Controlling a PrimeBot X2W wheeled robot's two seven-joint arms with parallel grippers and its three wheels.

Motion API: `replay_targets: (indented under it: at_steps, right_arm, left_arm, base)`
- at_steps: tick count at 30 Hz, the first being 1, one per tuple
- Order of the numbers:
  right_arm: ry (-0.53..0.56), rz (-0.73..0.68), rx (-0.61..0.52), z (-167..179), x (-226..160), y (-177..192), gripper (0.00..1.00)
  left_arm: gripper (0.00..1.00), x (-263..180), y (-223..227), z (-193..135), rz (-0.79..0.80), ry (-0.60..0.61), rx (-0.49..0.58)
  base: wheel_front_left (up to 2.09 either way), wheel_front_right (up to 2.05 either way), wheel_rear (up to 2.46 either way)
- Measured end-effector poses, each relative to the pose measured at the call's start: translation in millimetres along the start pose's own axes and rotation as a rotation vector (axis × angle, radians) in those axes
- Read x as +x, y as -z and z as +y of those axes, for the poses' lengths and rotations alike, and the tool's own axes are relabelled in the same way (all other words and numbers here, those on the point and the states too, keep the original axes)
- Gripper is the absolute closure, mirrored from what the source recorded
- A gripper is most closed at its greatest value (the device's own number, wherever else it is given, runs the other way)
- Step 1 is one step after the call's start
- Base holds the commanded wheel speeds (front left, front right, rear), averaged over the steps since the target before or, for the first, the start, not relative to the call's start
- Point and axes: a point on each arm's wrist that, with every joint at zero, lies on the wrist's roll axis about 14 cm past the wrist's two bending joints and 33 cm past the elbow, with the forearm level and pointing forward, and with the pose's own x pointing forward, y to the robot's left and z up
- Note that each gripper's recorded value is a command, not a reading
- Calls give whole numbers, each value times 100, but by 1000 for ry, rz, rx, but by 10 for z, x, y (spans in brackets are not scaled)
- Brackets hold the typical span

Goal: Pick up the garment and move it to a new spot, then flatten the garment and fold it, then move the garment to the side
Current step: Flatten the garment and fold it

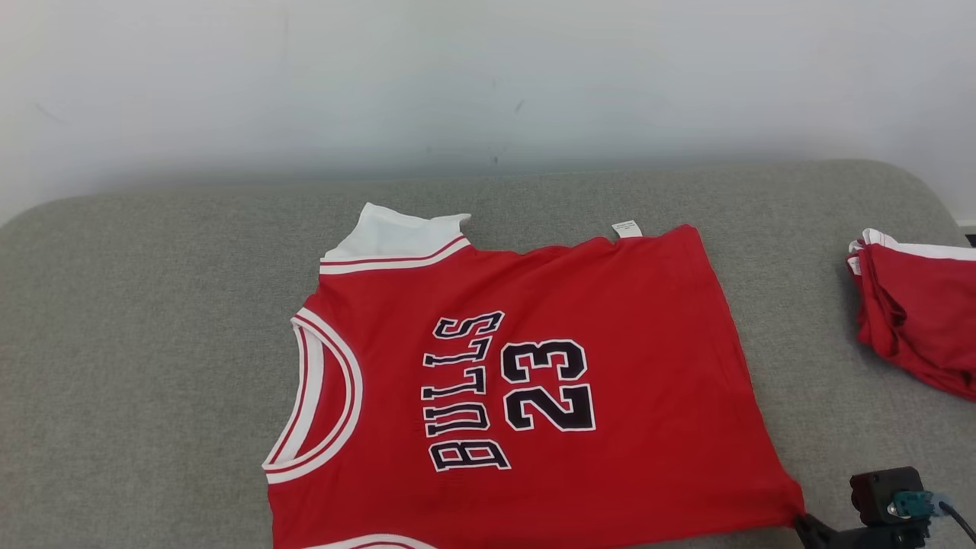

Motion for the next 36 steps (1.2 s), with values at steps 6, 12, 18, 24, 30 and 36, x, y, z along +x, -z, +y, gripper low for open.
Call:
replay_targets:
  at_steps: [6, 12, 18, 24, 30, 36]
  right_arm:
    - [-6, -118, 9, 17, 17, -327, 100]
    - [-2, -190, -15, -28, 83, -589, 100]
    - [-15, -214, -49, -5, 206, -747, 100]
    - [-40, -221, -86, 72, 350, -870, 100]
    - [-53, -247, -131, 96, 486, -1011, 100]
    - [-53, -249, -138, 82, 574, -1020, 100]
  left_arm:
    - [100, 287, -312, -402, -112, 143, 63]
    - [100, 626, -504, -664, -170, 210, 255]
    - [100, 942, -867, -806, -347, 196, 407]
    - [100, 1253, -870, -911, -358, 219, 479]
    - [100, 1471, -887, -931, -360, 223, 499]
    - [100, 1566, -944, -849, -374, 188, 494]
  base:
    - [0, 0, 0]
    - [0, 0, 0]
    - [0, 0, 0]
    - [0, 0, 0]
    - [0, 0, 0]
    - [0, 0, 0]
